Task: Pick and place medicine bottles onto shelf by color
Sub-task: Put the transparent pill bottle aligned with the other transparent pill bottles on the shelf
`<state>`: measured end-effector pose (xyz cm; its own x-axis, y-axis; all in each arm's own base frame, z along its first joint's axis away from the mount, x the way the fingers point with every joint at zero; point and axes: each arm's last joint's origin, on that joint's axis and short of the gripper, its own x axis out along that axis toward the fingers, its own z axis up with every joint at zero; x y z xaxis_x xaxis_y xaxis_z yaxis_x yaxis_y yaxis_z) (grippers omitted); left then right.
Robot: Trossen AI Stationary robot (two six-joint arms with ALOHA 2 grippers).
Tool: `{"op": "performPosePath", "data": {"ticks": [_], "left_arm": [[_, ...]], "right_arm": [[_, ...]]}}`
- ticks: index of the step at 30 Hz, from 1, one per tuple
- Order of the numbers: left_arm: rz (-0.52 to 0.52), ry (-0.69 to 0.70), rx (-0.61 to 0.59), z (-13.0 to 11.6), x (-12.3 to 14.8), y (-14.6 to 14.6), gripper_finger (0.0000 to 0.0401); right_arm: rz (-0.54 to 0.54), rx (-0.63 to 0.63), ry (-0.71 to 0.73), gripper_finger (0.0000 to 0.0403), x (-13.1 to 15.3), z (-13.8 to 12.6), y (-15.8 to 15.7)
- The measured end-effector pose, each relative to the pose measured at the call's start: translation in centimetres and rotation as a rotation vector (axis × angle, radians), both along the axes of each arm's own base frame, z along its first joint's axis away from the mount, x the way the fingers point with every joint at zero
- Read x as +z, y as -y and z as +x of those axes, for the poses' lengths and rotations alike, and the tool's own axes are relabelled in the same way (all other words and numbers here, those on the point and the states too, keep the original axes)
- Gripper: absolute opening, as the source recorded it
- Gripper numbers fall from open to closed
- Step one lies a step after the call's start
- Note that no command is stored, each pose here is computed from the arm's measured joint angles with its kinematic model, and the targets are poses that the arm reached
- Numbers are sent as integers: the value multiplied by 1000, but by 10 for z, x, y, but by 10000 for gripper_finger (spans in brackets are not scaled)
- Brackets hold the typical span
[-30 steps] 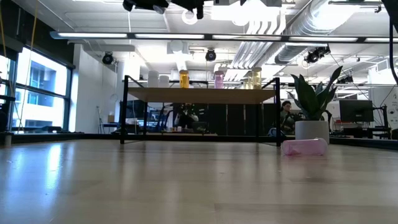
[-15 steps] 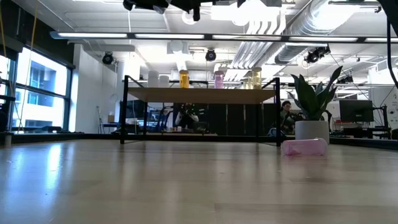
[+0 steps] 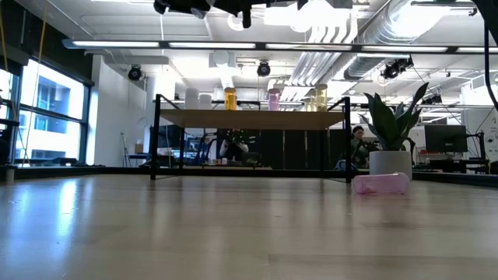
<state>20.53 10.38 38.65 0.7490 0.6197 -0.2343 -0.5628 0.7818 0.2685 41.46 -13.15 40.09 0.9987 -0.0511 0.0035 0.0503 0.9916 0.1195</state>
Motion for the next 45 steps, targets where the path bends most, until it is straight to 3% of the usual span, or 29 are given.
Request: {"op": "performPosePath", "data": {"ticks": [5, 12, 23, 30, 35, 41, 45], "left_arm": [[-14, -23, -4, 0, -3, 1, 189], [-125, -16, 34, -8, -6, 4, 228], [-126, 5, 75, -33, 3, 14, 232], [-108, -178, 315, -47, -10, 11, 232], [-147, -275, 422, -41, -25, -6, 232], [-206, -414, 493, -30, -49, -32, 232], [-309, -421, 481, -25, -62, -50, 232]], "right_arm": [[5, 5, -20, 121, -2, 0, 0], [-33, -44, -49, 121, -5, 0, 2], [-48, -66, -51, 121, -4, -1, 5], [-129, -161, -97, 121, -7, 0, 2], [-137, -206, -138, 120, -11, -1, 4], [-138, -234, -150, 120, -12, -2, 5], [-135, -233, -163, 125, -13, -2, 5]]}}
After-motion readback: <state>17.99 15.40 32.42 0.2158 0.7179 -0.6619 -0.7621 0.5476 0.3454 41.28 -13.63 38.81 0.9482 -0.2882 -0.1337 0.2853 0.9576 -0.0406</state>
